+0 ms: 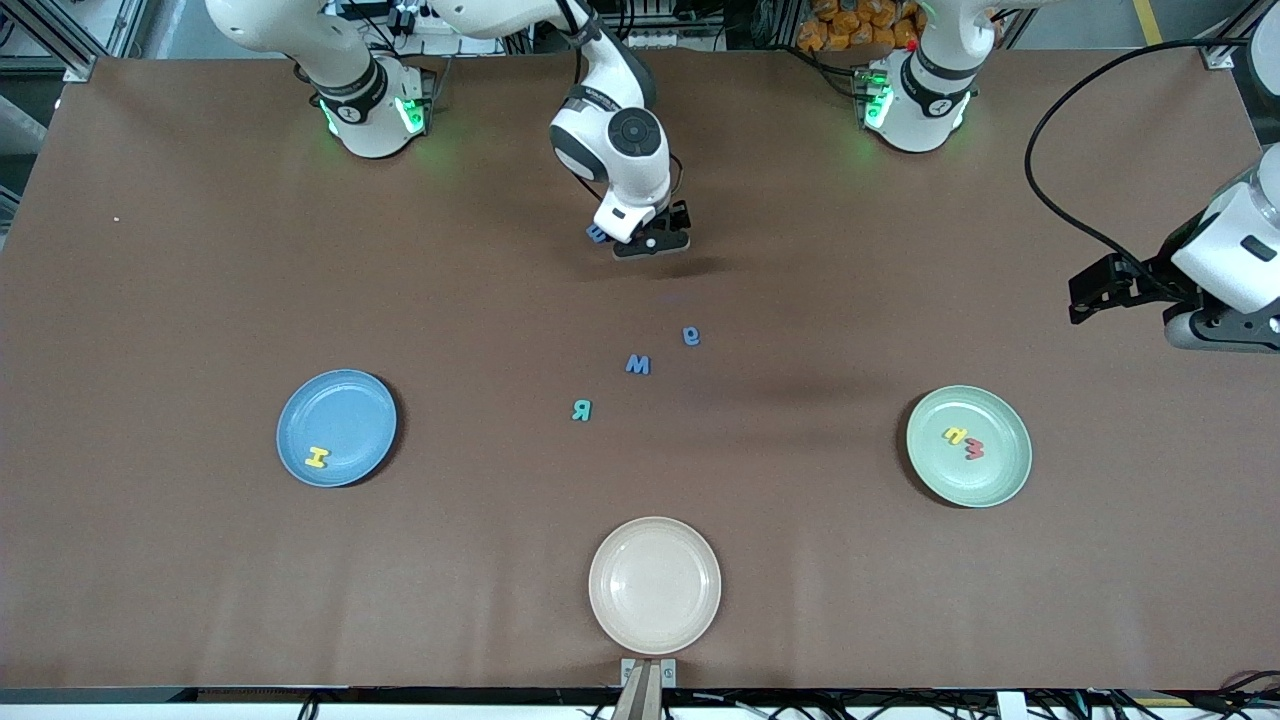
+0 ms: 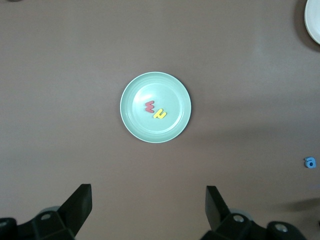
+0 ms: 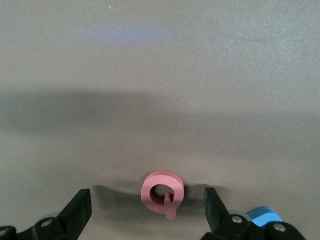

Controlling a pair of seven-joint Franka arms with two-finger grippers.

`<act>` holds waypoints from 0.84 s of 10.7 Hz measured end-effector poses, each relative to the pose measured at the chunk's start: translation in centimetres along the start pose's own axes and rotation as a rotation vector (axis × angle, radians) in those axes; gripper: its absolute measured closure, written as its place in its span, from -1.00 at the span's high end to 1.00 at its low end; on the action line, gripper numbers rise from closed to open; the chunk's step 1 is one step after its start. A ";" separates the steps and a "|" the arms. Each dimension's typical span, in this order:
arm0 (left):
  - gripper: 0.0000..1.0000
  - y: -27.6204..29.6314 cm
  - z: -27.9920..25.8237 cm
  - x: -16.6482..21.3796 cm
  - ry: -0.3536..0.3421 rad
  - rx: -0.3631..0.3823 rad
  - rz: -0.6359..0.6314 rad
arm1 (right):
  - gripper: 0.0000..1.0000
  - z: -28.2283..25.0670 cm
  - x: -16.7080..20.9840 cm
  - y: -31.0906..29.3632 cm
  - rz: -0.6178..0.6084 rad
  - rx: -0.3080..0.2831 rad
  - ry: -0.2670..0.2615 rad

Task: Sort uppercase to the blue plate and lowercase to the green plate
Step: 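Lower the right gripper and grasp the pink uppercase Q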

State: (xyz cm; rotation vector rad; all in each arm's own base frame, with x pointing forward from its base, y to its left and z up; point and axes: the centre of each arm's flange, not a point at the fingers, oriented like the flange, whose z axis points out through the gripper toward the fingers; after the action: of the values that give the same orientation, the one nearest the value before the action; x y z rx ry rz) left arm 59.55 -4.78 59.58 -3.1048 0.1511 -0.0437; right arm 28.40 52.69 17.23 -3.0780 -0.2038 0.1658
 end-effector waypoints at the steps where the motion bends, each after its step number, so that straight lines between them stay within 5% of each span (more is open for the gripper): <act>1: 1.00 0.0 0.1 0.0 -0.001 0.000 0.000 | 1.00 0.1 0.0 0.0 0.012 -0.001 0.000; 9: 1.00 0.1 0.2 0.1 -0.002 0.000 0.002 | 0.87 0.2 -0.2 0.1 0.066 -0.031 0.033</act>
State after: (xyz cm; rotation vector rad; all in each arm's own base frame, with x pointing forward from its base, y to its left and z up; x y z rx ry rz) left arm 59.62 -4.93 59.42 -3.1048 0.1548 -0.0404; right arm 28.15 52.57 17.01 -3.1180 -0.1042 0.1154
